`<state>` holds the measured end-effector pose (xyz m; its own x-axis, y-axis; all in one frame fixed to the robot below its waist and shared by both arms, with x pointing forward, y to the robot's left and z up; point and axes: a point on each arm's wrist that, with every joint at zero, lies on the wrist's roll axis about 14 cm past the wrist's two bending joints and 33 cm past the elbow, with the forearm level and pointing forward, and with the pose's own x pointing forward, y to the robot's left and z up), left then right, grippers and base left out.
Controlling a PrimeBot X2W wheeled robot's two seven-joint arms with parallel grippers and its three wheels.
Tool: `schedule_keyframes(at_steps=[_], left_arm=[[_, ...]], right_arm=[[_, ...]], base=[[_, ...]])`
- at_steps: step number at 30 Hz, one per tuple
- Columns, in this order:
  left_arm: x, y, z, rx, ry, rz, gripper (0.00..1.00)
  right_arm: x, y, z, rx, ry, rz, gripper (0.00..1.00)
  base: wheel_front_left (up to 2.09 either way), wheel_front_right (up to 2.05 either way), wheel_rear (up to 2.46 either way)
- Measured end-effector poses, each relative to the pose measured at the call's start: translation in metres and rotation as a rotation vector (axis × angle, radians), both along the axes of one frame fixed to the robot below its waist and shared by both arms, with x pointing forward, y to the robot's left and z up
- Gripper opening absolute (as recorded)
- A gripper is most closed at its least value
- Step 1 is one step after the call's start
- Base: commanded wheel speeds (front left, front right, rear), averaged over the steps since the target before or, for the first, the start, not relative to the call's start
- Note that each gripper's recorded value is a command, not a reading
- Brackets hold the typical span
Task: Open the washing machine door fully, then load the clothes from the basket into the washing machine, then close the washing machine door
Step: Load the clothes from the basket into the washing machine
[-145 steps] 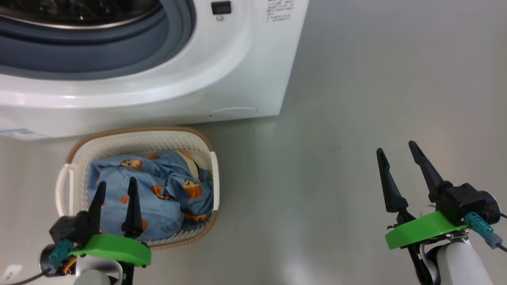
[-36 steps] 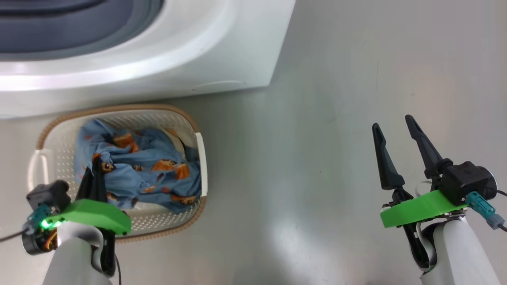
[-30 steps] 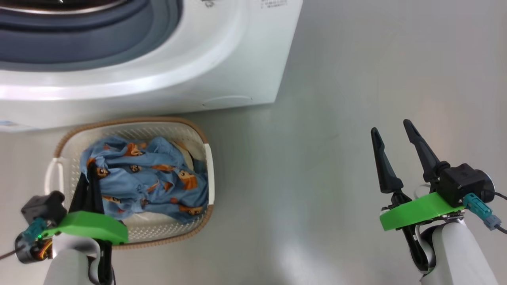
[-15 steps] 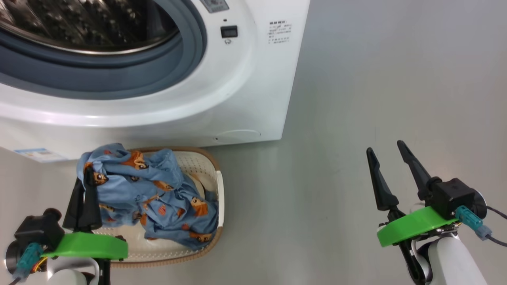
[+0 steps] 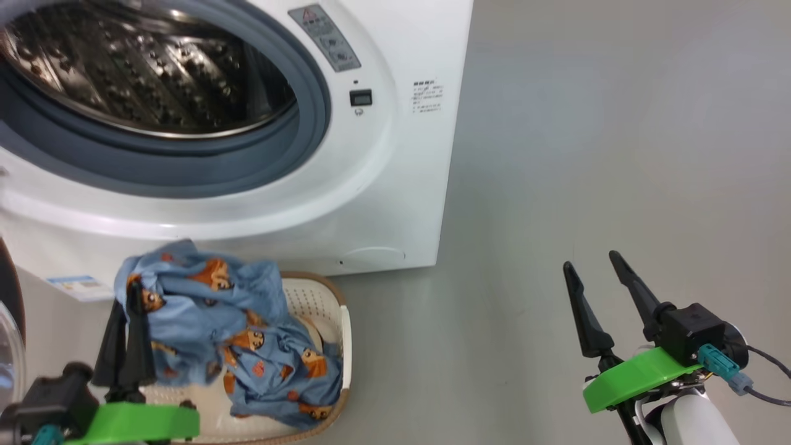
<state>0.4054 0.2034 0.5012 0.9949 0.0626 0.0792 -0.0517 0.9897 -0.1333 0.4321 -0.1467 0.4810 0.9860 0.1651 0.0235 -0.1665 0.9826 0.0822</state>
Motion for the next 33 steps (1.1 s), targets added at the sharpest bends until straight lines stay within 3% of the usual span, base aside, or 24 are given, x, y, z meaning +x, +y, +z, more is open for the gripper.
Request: schedule_keyframes(at_steps=[18,33], left_arm=[[-0.053,0.004,0.023,0.018,-0.055,0.033,0.00],[-0.055,0.001,0.020,0.006,-0.044,0.031,0.00]], right_arm=[[-0.045,-0.016,0.035,-0.020,-0.087,-0.045,1.00],[-0.053,-0.025,0.036,-0.017,-0.088,-0.076,1.00]], base=[[0.00,0.00,0.00],[0.00,0.00,0.00]])
